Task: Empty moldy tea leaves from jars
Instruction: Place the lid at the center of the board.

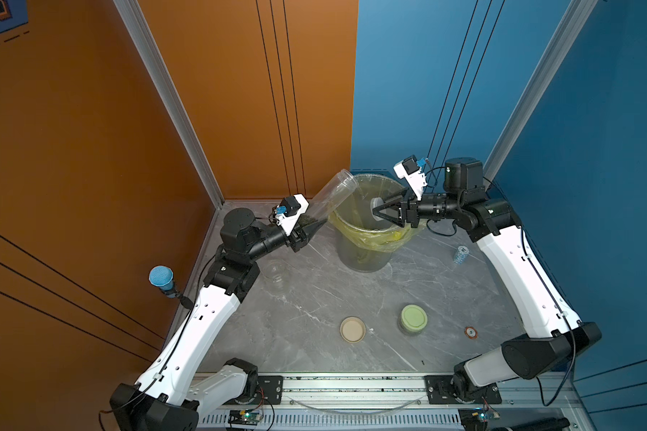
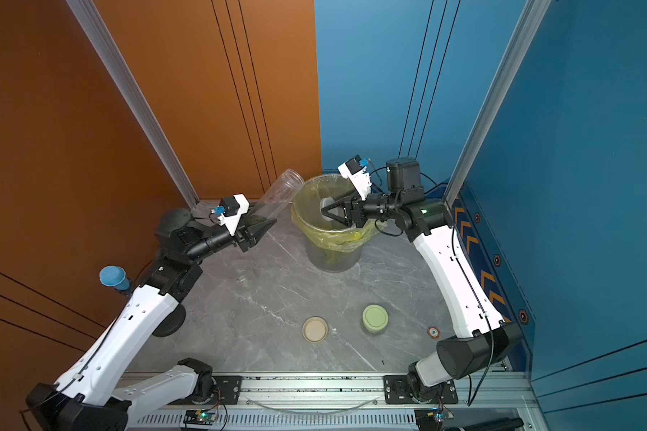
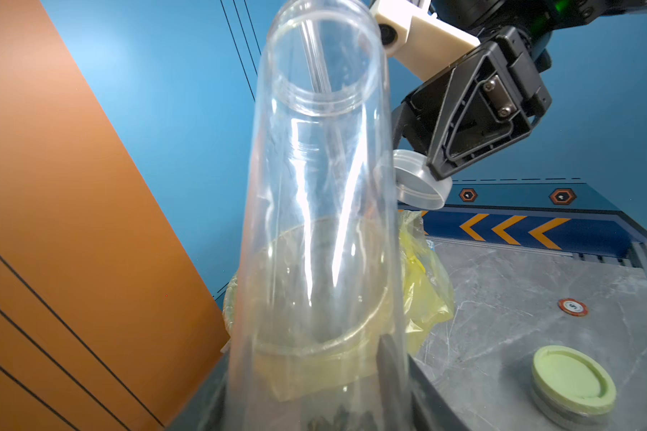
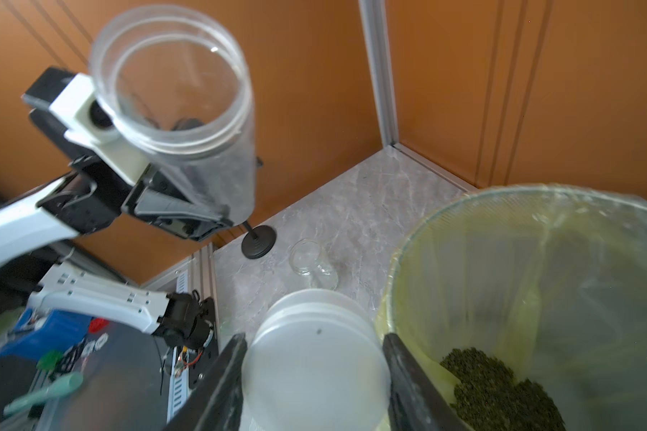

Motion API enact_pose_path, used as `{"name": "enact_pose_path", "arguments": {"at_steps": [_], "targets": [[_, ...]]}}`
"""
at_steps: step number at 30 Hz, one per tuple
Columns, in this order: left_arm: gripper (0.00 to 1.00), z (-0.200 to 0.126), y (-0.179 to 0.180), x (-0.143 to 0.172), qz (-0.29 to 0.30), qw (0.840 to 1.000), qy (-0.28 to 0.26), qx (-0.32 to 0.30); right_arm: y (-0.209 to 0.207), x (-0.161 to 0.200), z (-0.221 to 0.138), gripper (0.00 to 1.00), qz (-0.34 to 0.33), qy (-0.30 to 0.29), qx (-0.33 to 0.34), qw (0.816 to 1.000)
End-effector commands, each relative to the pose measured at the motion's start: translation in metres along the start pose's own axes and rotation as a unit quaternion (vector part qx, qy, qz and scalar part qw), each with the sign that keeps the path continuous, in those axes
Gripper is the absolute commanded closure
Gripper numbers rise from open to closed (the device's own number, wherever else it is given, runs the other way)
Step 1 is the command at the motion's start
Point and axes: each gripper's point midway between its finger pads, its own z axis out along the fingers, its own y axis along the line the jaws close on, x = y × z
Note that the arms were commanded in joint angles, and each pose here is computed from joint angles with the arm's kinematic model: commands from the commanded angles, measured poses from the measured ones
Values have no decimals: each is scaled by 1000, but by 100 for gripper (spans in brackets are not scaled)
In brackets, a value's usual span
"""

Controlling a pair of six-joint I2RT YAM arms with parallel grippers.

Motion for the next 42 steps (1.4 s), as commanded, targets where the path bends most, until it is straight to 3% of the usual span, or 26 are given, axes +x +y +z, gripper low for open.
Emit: {"name": "enact_pose_path", "arguments": {"at_steps": [1,9,13,17,23,25,31,36,42], "targets": [[71,-7,9,-19,16,999,-32,-38,-24,8,-23,68,87,-18,96,991],[71,-10,4,-23,21,998,-43,-48,-58,65,-82,67,213,-33,227,950],[71,-11,2,-26,22,998,-45,-49,-91,118,-104,67,278,4,317,907],[71,-14,1,-29,24,997,-49,-56,-124,178,-106,68,333,51,373,865],[71,-23,-1,-39,27,996,-61,-64,-175,243,-103,68,358,87,451,813],[71,-22,-4,-27,18,997,-50,-61,-190,261,-97,68,370,105,461,800],[71,-23,-11,-23,14,997,-46,-55,-233,303,-79,67,374,161,497,766],[71,-23,-16,-22,16,998,-41,-49,-250,331,-61,61,370,217,502,751],[71,-22,-19,-22,19,998,-37,-43,-260,351,-49,50,376,245,498,742]]}}
